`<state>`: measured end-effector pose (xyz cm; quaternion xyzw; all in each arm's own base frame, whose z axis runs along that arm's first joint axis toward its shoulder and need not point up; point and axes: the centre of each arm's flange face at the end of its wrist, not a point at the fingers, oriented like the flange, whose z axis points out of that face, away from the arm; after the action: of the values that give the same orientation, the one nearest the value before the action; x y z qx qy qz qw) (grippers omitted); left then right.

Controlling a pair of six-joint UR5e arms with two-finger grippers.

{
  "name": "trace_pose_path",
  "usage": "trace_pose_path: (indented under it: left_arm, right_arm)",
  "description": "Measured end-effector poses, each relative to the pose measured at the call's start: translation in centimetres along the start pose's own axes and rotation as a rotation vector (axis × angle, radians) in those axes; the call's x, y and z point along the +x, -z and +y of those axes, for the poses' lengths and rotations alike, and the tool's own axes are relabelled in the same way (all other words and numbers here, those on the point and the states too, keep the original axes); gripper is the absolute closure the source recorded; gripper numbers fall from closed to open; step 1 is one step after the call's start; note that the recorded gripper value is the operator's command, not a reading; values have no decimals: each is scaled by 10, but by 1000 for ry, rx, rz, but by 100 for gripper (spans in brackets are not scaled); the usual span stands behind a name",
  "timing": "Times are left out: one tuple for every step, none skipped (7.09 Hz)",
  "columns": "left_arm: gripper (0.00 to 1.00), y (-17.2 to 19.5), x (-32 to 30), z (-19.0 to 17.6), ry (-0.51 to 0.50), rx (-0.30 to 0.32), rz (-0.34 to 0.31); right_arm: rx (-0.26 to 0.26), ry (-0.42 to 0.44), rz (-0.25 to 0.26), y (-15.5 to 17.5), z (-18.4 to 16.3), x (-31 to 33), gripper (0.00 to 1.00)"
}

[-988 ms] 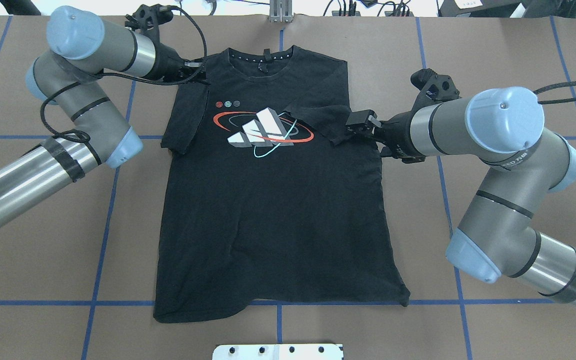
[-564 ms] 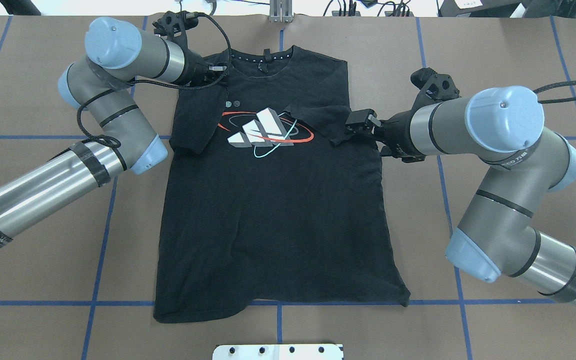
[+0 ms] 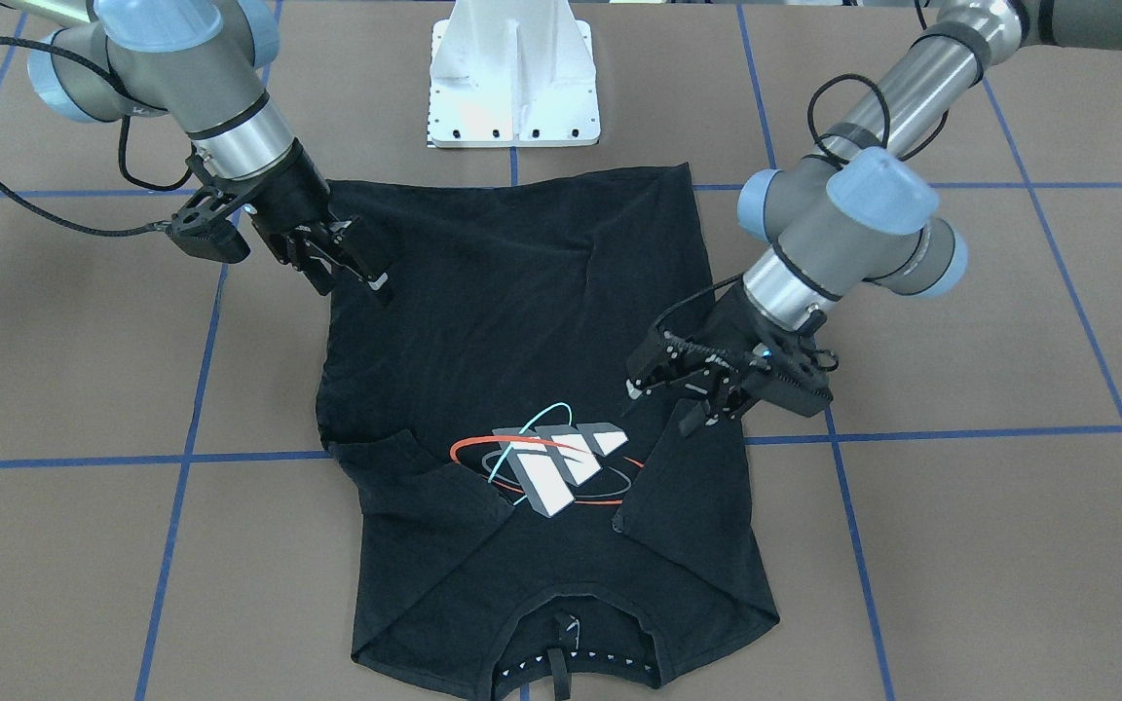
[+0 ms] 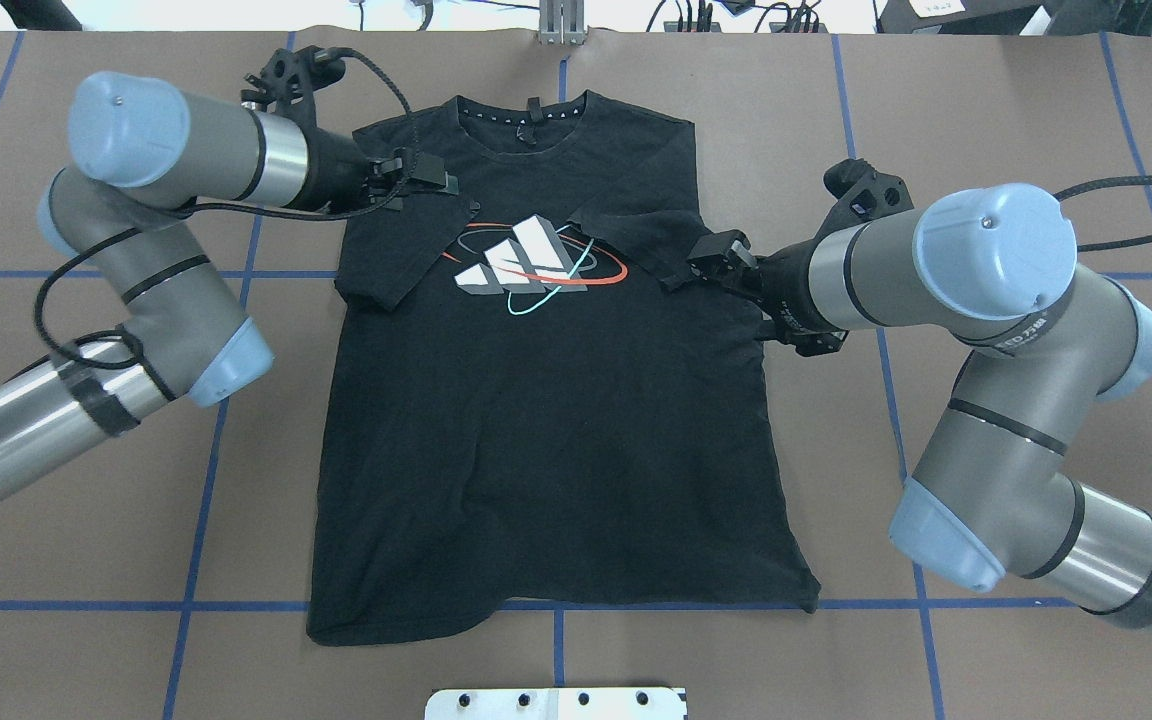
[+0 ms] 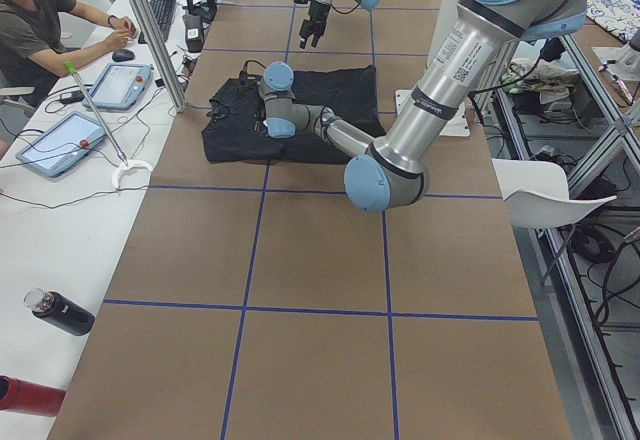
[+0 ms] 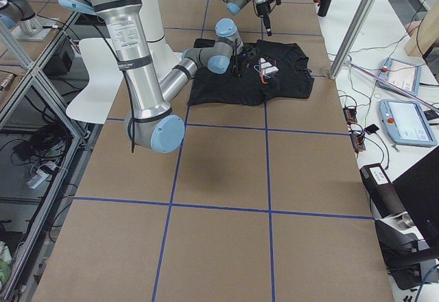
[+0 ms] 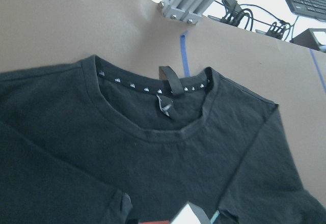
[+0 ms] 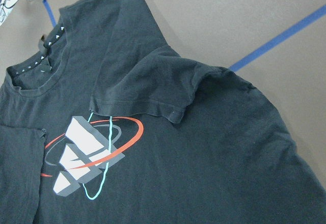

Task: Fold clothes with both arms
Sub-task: 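Move the right gripper to the shirt's bottom corner nearest the robot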

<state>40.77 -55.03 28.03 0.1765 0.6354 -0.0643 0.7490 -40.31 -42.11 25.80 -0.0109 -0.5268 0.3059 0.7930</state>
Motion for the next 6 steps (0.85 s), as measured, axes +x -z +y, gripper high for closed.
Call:
trace_pose_path:
  left_arm:
    - [2,26,-7,17,26,-14,18]
    - [2,38,-11,26,39,-21,24]
    - [2,42,-15,29,45,-24,22]
    - [2,42,-18,31,49,-26,18]
    - [2,41,-19,31,51,-26,15]
    - [2,41,-21,31,52,-26,13]
  right_arm:
    - [-12,-52,51,-6,24,19,2]
    - [-17,-66,104,-9,56,56,2]
    - [-12,-64,145,-7,89,96,4]
    - [2,-55,170,-2,120,130,6]
    - [11,-48,188,1,141,154,10]
    - [24,-45,203,1,151,171,11]
